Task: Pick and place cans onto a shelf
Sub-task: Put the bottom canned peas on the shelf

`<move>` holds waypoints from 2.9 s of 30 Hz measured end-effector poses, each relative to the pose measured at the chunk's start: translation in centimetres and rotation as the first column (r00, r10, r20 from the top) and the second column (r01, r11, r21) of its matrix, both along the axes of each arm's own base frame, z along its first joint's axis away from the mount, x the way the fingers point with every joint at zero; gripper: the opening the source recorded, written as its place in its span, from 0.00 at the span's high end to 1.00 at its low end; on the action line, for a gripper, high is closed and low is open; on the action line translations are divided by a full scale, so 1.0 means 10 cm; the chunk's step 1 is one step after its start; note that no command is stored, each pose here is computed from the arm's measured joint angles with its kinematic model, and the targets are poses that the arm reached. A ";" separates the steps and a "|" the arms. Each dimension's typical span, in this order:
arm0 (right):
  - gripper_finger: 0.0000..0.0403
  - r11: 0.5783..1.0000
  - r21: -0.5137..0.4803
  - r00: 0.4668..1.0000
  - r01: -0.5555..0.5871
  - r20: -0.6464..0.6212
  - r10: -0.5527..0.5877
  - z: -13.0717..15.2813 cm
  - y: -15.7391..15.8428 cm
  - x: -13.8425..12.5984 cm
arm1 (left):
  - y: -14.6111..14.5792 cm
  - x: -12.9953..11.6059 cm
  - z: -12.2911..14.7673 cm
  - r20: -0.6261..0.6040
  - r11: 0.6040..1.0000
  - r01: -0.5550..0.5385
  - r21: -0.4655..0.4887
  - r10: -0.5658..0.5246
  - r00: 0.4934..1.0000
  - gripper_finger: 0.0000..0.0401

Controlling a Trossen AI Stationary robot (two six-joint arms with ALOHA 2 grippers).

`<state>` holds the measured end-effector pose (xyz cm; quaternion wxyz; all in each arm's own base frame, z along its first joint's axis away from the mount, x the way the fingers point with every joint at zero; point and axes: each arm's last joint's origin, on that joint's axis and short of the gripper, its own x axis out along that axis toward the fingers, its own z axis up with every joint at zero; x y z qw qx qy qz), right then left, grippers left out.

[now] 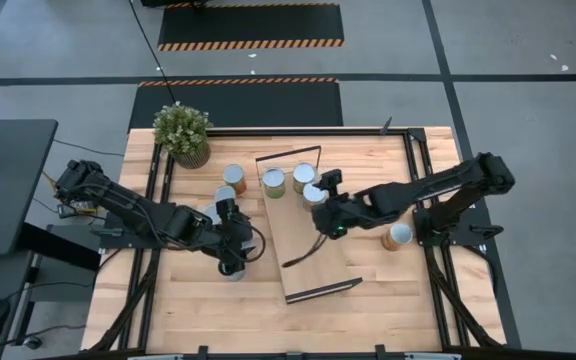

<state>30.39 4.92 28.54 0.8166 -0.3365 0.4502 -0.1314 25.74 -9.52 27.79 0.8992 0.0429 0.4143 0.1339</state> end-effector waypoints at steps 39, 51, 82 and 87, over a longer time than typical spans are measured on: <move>0.06 0.947 0.320 0.980 0.013 0.182 -0.075 -0.31 -0.03 -0.91 | 1.25 -0.40 -0.11 -0.536 0.814 -0.533 -0.230 0.351 0.768 0.06; 0.06 0.952 0.305 0.978 -0.021 0.204 -0.043 -0.29 -0.01 -0.90 | 0.94 -0.70 -0.74 -0.673 0.777 -0.589 -0.222 0.315 0.669 0.06; 0.06 0.954 0.297 0.975 -0.038 0.219 -0.029 -0.28 -0.01 -0.89 | 0.97 -0.47 -0.64 -0.541 0.764 -0.611 -0.207 0.431 0.722 0.23; 0.06 0.956 0.290 0.973 -0.035 0.227 -0.033 -0.24 -0.02 -0.93 | 0.87 -0.34 -0.23 -0.483 0.799 -0.545 -0.255 0.383 0.788 0.19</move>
